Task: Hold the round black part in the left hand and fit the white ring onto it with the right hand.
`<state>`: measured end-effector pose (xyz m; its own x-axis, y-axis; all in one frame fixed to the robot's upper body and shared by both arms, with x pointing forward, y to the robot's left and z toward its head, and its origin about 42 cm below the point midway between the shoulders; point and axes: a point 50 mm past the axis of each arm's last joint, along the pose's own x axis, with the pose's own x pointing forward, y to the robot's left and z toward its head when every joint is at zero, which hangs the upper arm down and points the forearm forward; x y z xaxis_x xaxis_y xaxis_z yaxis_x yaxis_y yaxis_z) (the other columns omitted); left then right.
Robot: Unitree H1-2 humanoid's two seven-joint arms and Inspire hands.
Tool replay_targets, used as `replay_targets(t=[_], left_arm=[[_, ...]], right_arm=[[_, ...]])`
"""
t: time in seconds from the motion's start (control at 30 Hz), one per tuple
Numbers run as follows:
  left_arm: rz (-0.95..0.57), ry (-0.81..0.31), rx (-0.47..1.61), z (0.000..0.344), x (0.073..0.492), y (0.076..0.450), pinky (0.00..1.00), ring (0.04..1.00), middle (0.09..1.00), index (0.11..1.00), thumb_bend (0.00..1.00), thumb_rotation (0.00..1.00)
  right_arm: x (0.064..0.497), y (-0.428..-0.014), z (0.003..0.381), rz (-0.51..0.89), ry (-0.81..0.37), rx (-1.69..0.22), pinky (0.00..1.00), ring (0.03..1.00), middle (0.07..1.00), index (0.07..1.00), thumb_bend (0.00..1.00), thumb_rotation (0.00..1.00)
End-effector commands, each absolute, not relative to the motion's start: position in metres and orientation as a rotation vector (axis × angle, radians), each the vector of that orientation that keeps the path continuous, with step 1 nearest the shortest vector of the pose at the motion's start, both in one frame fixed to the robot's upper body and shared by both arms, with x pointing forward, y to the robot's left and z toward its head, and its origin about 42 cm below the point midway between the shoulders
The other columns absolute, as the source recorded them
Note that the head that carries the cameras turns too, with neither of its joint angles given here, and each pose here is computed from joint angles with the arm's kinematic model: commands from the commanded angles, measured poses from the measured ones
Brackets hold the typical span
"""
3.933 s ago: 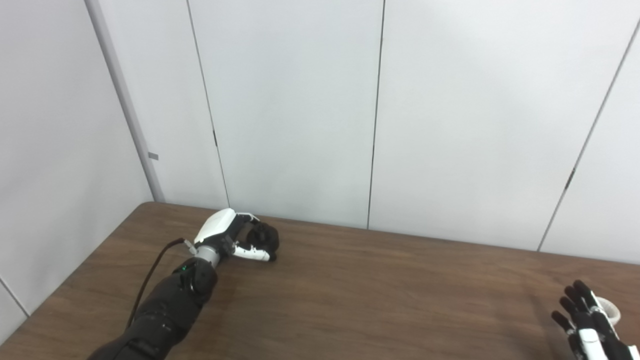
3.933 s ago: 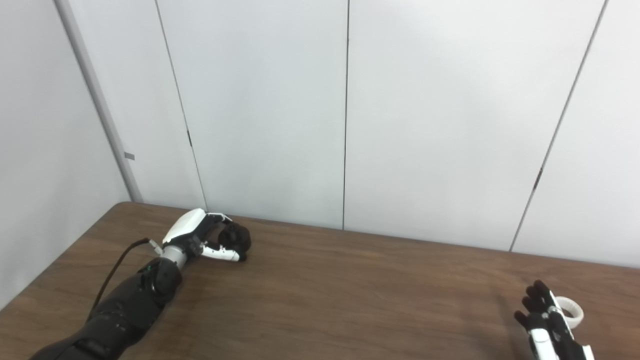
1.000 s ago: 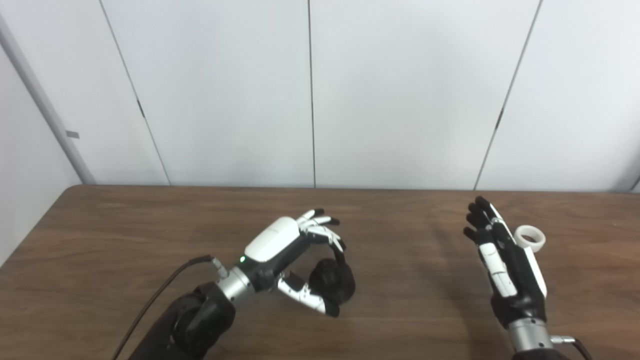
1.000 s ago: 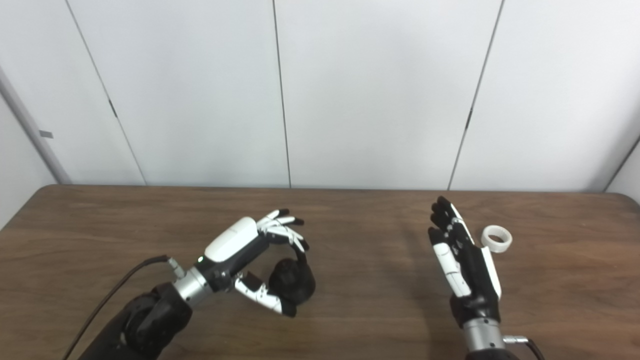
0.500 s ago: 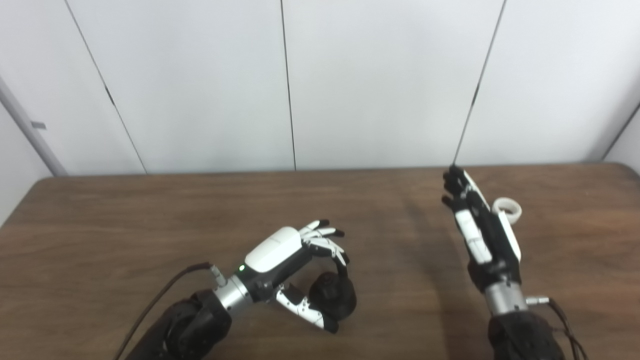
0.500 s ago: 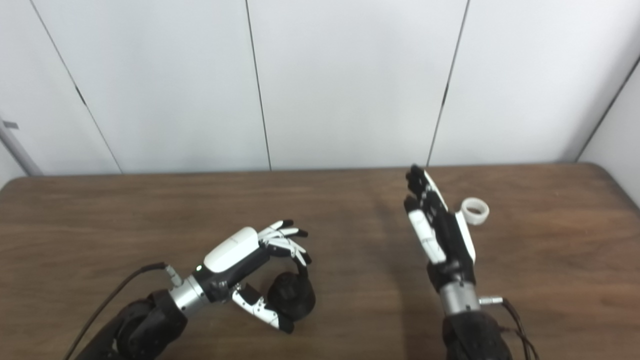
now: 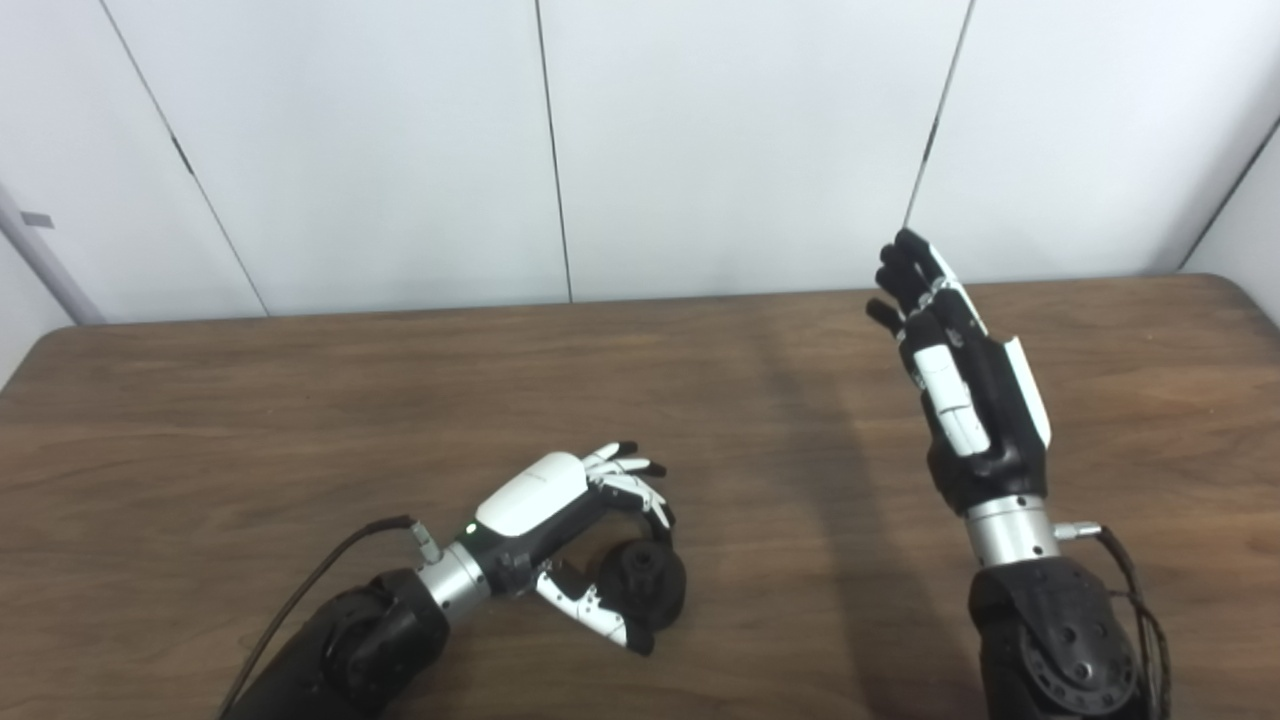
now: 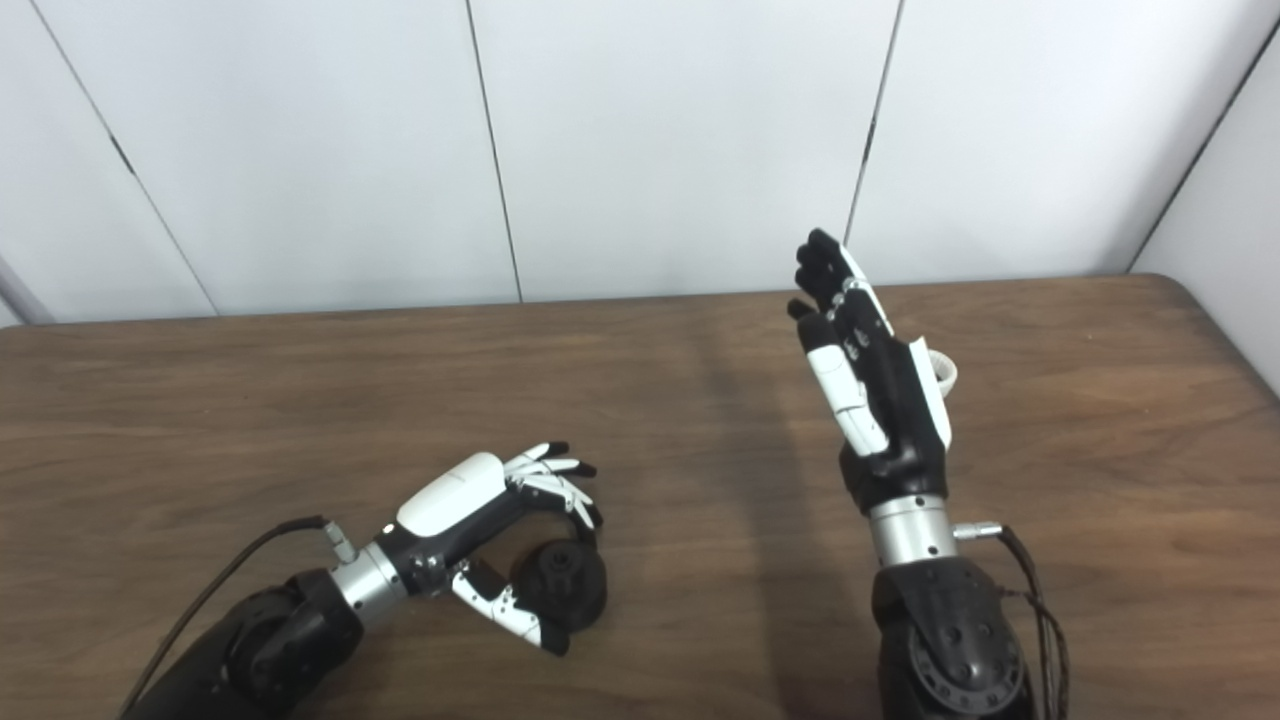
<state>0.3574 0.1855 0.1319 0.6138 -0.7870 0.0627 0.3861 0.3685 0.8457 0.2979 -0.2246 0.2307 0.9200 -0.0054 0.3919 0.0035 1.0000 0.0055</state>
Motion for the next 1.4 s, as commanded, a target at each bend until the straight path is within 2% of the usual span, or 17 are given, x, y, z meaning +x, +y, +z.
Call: replay_targets(t=[0.0, 0.33, 0.57, 0.73, 0.9, 1.0, 1.2, 1.37], left_arm=[[-0.807, -0.497, 0.971, 0.132, 0.364, 0.194, 1.0, 0.9, 0.717, 0.482, 0.52, 0.06], [-0.832, -0.461, 1.016, 0.124, 0.367, 0.206, 1.0, 0.903, 0.718, 0.482, 0.52, 0.06], [-0.834, -0.453, 1.037, 0.125, 0.37, 0.214, 1.0, 0.898, 0.716, 0.482, 0.52, 0.06], [-0.839, -0.454, 1.043, 0.126, 0.371, 0.216, 1.0, 0.902, 0.717, 0.482, 0.52, 0.06], [-0.828, -0.456, 1.026, 0.125, 0.374, 0.213, 1.0, 0.904, 0.718, 0.482, 0.52, 0.06], [-0.82, -0.461, 1.022, 0.124, 0.375, 0.211, 1.0, 0.905, 0.72, 0.482, 0.52, 0.06], [-0.813, -0.462, 1.015, 0.12, 0.377, 0.207, 1.0, 0.91, 0.722, 0.482, 0.52, 0.06], [-0.812, -0.467, 1.007, 0.117, 0.375, 0.205, 1.0, 0.91, 0.723, 0.483, 0.52, 0.06]], right_arm=[[0.298, -0.219, 0.254, 0.006, -0.493, 0.011, 0.89, 0.936, 0.918, 0.9, 0.57, 0.77], [0.289, -0.211, 0.274, 0.014, -0.534, 0.011, 0.93, 0.944, 0.929, 0.908, 0.56, 0.79], [0.29, -0.213, 0.284, 0.005, -0.554, 0.002, 0.89, 0.947, 0.929, 0.901, 0.59, 0.79], [0.289, -0.217, 0.293, -0.012, -0.582, -0.017, 0.85, 0.936, 0.926, 0.904, 0.58, 0.78], [0.291, -0.227, 0.299, -0.051, -0.599, -0.043, 0.88, 0.916, 0.912, 0.899, 0.58, 0.75], [0.291, -0.234, 0.306, -0.128, -0.589, -0.078, 0.83, 0.878, 0.881, 0.871, 0.54, 0.64], [0.293, -0.249, 0.333, -0.259, -0.591, -0.163, 0.79, 0.83, 0.847, 0.845, 0.47, 0.39], [0.299, -0.276, 0.357, -0.298, -0.622, -0.258, 0.74, 0.804, 0.817, 0.816, 0.51, 0.35]])
